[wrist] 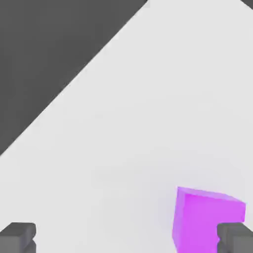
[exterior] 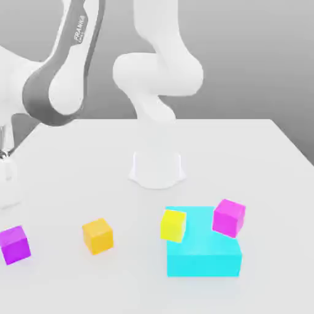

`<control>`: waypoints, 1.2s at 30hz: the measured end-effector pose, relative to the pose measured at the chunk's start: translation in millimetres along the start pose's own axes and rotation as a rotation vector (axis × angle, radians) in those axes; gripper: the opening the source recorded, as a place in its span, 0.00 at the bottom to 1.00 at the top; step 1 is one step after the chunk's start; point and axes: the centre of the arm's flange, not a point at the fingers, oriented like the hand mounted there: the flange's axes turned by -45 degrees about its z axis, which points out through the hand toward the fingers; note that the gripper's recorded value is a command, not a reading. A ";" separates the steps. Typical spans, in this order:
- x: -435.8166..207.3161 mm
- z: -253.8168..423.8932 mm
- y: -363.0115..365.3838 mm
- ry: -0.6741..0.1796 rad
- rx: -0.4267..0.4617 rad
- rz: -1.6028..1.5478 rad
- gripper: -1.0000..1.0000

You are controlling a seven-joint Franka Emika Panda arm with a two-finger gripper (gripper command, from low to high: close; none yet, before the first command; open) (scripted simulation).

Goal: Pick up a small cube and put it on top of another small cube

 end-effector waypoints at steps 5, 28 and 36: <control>-6.3 69.1 25.9 -0.038 -0.031 0.053 0.50; -122.2 -31.6 -179.0 -0.097 0.079 -0.125 0.00; -257.6 -81.7 -253.8 -0.110 0.061 -0.200 0.00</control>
